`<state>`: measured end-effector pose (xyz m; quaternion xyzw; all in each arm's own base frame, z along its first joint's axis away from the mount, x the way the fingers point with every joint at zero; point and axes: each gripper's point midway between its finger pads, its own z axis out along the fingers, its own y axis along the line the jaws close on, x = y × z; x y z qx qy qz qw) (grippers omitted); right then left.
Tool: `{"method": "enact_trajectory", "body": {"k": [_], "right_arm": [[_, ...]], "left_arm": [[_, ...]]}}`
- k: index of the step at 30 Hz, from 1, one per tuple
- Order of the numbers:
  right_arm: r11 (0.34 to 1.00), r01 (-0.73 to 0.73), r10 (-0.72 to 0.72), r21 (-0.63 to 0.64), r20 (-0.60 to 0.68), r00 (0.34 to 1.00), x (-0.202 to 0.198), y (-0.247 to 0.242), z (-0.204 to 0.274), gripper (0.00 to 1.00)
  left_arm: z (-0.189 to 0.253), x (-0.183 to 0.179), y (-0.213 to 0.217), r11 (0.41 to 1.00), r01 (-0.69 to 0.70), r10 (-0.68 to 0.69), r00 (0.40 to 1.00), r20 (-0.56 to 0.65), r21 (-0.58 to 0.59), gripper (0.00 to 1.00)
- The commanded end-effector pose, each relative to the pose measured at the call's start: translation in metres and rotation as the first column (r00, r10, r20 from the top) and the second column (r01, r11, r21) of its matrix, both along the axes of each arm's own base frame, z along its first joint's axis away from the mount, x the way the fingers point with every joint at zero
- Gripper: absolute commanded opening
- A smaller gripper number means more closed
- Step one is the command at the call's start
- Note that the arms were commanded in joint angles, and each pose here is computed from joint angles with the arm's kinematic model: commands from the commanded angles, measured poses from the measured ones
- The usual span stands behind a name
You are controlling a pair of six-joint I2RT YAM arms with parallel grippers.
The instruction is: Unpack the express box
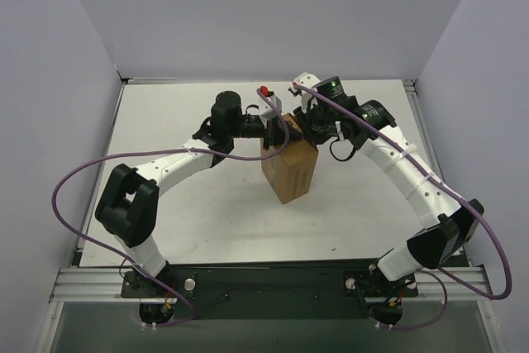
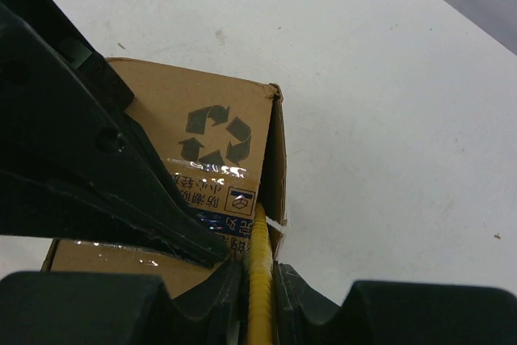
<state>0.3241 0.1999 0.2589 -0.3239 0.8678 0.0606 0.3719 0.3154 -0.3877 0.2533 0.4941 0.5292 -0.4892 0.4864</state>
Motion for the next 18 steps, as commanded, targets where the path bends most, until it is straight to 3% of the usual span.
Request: {"method": "enact_trajectory", "body": {"k": [1,4,8,10,12,14,15,16,18], "right_arm": [[0.999,0.008,-0.01,0.043,0.052,0.999,0.007,0.01,0.018,0.0],[0.994,0.065,-0.074,0.09,0.106,0.992,0.018,-0.006,0.054,0.0],[0.949,0.053,-0.11,0.311,0.167,0.98,0.023,-0.015,0.127,0.0],[0.944,0.078,-0.142,0.322,0.181,0.973,0.026,-0.029,0.134,0.0],[0.958,0.118,-0.167,0.261,0.175,0.97,0.027,-0.047,0.113,0.0],[0.99,0.107,-0.126,0.093,0.234,0.964,0.032,-0.073,0.085,0.0],[0.991,0.137,-0.134,0.01,0.281,0.95,0.034,-0.091,0.059,0.0],[0.987,0.099,-0.049,-0.129,0.342,0.938,0.038,-0.107,0.042,0.0],[0.966,0.109,0.015,-0.233,0.475,0.88,0.044,-0.132,0.01,0.0]], "left_arm": [[-0.151,-0.039,0.034,0.94,0.067,0.103,0.879,-0.466,0.335,0.0],[-0.151,-0.038,0.036,0.939,0.061,0.109,0.88,-0.462,0.338,0.0],[-0.148,-0.033,0.036,0.941,0.053,0.111,0.885,-0.453,0.334,0.0],[-0.141,-0.027,0.033,0.945,0.045,0.108,0.892,-0.438,0.325,0.0],[-0.131,-0.019,0.03,0.951,0.035,0.102,0.903,-0.417,0.308,0.0],[-0.12,-0.012,0.028,0.958,0.025,0.095,0.912,-0.398,0.287,0.03],[-0.114,-0.008,0.027,0.961,0.017,0.096,0.915,-0.391,0.277,0.12],[-0.103,-0.001,0.025,0.966,0.006,0.094,0.923,-0.373,0.259,0.16],[-0.09,0.009,0.026,0.972,-0.01,0.099,0.924,-0.368,0.235,0.23]]}}
